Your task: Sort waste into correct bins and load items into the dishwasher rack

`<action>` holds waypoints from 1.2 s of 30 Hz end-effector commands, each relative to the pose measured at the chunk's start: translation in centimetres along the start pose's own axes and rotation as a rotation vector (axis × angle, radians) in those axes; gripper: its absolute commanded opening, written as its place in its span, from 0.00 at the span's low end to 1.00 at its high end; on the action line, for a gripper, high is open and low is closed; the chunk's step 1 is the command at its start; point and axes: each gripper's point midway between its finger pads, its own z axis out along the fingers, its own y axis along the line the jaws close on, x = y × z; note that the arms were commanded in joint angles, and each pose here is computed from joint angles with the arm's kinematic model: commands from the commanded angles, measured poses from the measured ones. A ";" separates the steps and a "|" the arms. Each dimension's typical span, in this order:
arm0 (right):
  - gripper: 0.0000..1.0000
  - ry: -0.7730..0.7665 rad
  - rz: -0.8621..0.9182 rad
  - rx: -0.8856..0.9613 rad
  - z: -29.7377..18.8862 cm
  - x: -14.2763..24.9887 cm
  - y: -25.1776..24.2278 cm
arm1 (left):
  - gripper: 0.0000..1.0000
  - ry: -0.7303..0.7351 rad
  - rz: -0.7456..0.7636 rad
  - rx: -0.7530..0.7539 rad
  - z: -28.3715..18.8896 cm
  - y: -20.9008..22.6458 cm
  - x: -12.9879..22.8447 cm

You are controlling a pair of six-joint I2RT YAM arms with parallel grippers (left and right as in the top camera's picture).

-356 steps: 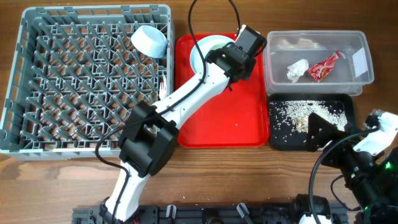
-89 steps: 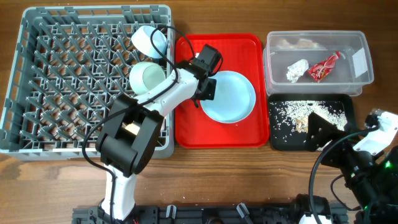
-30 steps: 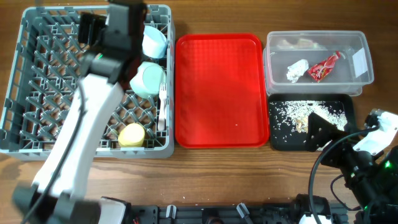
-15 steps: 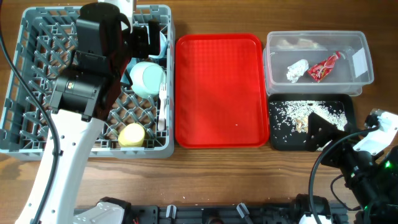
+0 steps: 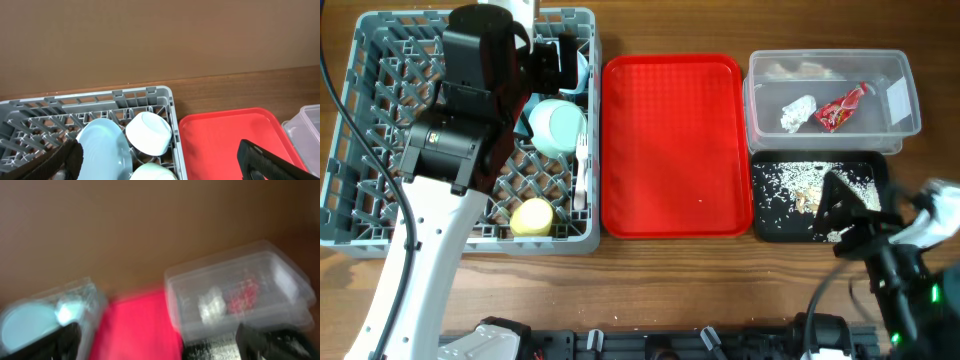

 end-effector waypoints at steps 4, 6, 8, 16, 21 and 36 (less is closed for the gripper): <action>1.00 -0.501 -0.194 -0.172 -1.2 -0.7 1.5 | 1.00 -0.001 -0.016 0.015 0.1 -0.4 -0.1; 1.00 -0.557 -0.198 -0.185 -0.1 1.0 0.8 | 1.00 -0.001 -0.015 0.015 0.1 -0.4 -0.1; 1.00 -0.597 -0.201 -0.195 1.3 2.8 0.2 | 1.00 -0.001 -0.016 0.015 0.1 -0.3 -0.1; 1.00 -0.293 -0.201 -0.128 7.1 13.1 -3.3 | 1.00 -0.001 -0.016 0.015 0.1 -0.4 -0.1; 1.00 -0.171 -0.194 -0.123 7.8 15.9 -3.8 | 1.00 -0.001 -0.016 0.015 0.1 -0.3 -0.1; 1.00 -0.170 -0.194 -0.123 7.8 15.9 -3.9 | 1.00 -0.001 -0.015 0.015 0.1 -0.4 -0.1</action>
